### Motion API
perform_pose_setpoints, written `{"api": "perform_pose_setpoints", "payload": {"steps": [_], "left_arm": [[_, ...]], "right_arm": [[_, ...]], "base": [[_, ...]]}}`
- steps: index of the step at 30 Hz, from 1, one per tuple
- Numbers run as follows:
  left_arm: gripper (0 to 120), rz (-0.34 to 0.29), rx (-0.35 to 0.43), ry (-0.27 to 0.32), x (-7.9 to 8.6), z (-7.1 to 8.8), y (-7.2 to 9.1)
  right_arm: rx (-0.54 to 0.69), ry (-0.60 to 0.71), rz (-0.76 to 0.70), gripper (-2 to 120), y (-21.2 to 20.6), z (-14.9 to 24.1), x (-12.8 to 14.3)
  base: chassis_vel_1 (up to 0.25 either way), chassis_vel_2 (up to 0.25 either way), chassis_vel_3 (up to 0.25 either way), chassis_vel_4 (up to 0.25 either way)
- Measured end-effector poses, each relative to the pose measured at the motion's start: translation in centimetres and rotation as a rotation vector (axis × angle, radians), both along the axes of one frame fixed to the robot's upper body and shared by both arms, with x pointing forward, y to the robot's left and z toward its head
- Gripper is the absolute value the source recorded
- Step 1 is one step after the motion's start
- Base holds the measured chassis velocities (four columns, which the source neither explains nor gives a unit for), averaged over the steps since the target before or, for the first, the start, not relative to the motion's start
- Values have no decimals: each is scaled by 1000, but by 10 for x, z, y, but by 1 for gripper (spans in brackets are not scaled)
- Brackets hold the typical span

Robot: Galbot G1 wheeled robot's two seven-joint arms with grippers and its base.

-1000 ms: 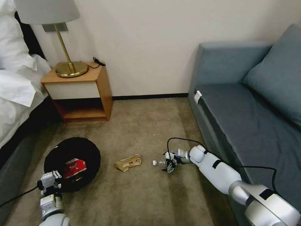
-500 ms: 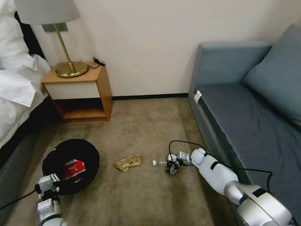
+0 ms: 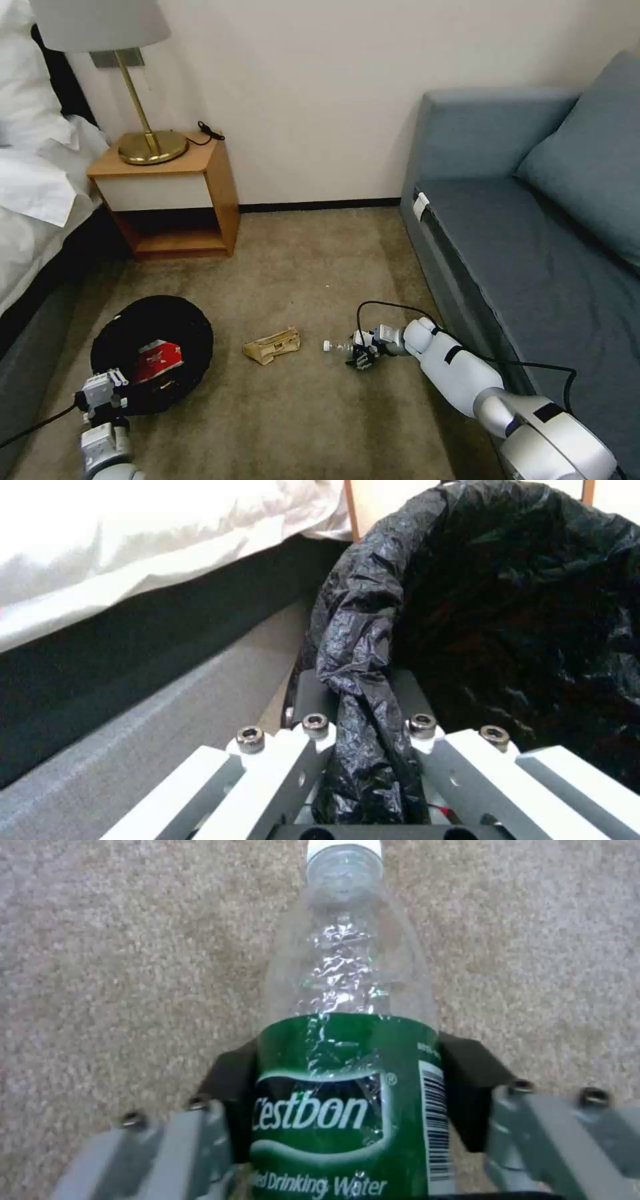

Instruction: Pick up the trash bin, then pick up the garbage on the floor and place it into the trash bin.

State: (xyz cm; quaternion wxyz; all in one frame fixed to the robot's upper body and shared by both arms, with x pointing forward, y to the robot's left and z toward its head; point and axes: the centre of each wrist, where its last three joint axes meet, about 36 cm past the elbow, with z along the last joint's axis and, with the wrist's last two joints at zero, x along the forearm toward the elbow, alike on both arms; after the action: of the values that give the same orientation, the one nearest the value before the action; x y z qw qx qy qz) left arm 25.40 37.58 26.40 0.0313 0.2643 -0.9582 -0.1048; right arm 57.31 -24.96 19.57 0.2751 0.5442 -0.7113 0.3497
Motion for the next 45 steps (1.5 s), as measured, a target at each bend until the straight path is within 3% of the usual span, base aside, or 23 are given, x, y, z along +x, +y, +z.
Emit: {"api": "perform_pose_setpoints", "payload": {"steps": [3,7,14,24,28,29,34,39,45], "left_arm": [[6,-2,-2,-5,3,0,-3],[6,-5,-2,-4,4,0,-5],[6,-10,1,-3,2,1,-7],[6,-21,5,-12,5,12,-10],[6,-26,10,-13,8,17,-12],[6,-26,10,-13,8,17,-12],[6,-29,4,-21,19,20,-19],[6,-35,-2,-37,25,22,-25],[6,-46,-5,-51,27,25,-28]], "right_arm": [[5,-5,-3,39,-3,3,2],[14,-12,-1,30,-5,7,5],[98,-35,15,26,9,21,12],[426,-205,46,26,118,75,35],[645,-206,-8,26,183,95,16],[645,-206,-8,26,183,95,16],[866,-119,-18,26,269,106,-32],[952,-62,-31,26,309,102,-67],[987,-34,-39,26,330,96,-87]], "base": [[0,0,0,0],[0,0,0,0],[0,0,0,0],[0,0,0,0],[0,0,0,0],[0,0,0,0],[0,0,0,0],[0,0,0,0],[0,0,0,0]]}}
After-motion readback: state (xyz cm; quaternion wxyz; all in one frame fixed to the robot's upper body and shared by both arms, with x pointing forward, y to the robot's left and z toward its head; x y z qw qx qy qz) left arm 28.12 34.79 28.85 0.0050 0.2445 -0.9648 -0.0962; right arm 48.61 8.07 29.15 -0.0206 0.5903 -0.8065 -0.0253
